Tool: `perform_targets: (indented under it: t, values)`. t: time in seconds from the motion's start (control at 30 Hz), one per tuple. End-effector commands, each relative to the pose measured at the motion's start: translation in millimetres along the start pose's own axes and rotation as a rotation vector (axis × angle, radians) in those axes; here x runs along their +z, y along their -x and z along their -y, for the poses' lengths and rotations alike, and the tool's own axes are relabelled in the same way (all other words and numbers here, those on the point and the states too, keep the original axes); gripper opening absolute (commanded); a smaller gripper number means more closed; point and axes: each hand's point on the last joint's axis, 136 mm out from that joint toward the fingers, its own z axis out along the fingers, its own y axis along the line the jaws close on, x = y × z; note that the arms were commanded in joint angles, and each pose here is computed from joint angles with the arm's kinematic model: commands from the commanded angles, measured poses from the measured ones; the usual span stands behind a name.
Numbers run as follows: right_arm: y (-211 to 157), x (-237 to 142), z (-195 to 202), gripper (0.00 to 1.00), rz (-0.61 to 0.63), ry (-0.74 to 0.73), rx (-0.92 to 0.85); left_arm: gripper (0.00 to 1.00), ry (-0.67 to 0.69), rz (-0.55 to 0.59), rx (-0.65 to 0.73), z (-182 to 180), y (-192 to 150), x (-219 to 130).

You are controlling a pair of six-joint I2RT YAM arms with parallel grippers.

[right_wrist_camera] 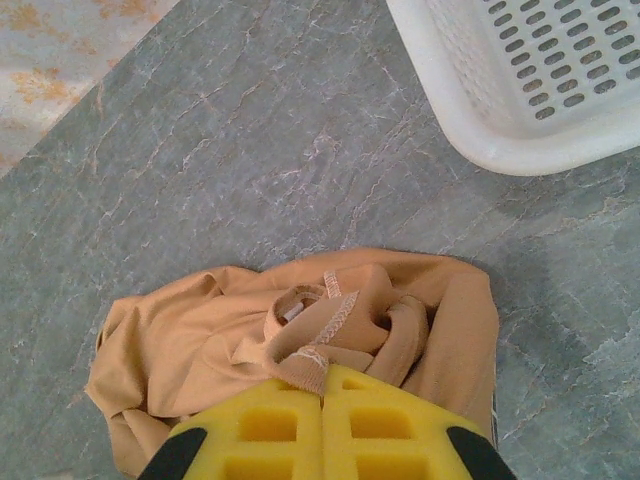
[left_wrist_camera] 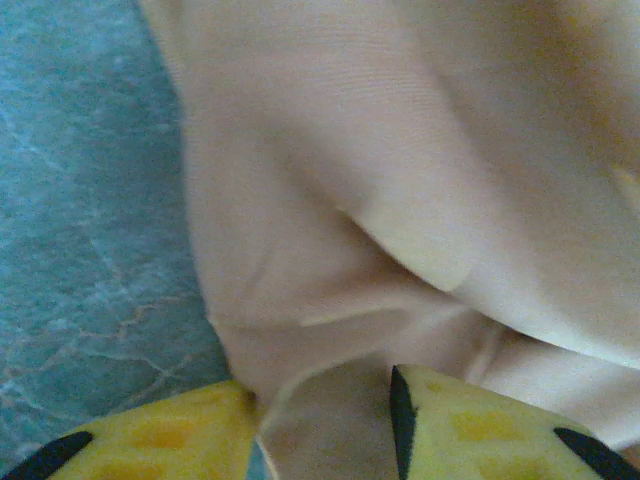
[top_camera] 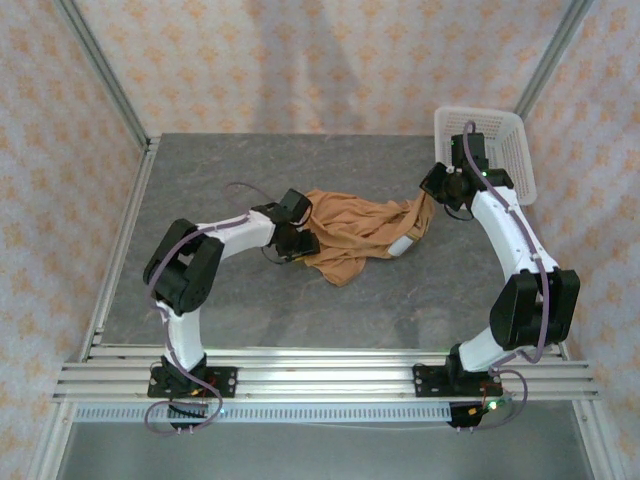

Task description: Fold the inside-out t-shirt

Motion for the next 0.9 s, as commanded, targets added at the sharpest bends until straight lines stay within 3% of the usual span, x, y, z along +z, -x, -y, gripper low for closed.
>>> perform_targets:
  t: [0.0,0.1,0.23,0.37,0.47,0.6,0.7,0.87]
  values:
    - [7,-4,-7,0.0,0.024,0.023,0.004,0.28,0.004,0.0,-0.019,-2,-1,13]
    - [9,-6,-10,0.0,0.027,0.035,0.004,0.0,0.02,0.02,-0.011,-1,6,3]
    - [27,-33,-23,0.0,0.081,0.065,-0.023,0.0,0.03,0.118,0.033,6,48,-71]
    - [71,-101,-22,0.0,0.219,0.085,0.009,0.0,0.024,0.359,0.006,-13,112,-214]
    - [91,-151,-19,0.0,0.324,0.112,0.052,0.0,-0.014,0.584,-0.057,-29,137,-322]
    - [90,-194,-43,0.0,0.375,0.25,0.073,0.0,-0.083,0.783,-0.078,-27,132,-408]
    - [82,-218,-65,0.0,0.373,0.391,0.082,0.0,-0.136,0.845,-0.067,-19,116,-435]
    - [70,-265,-82,0.0,0.406,0.501,0.057,0.0,-0.177,0.922,-0.048,-17,89,-466]
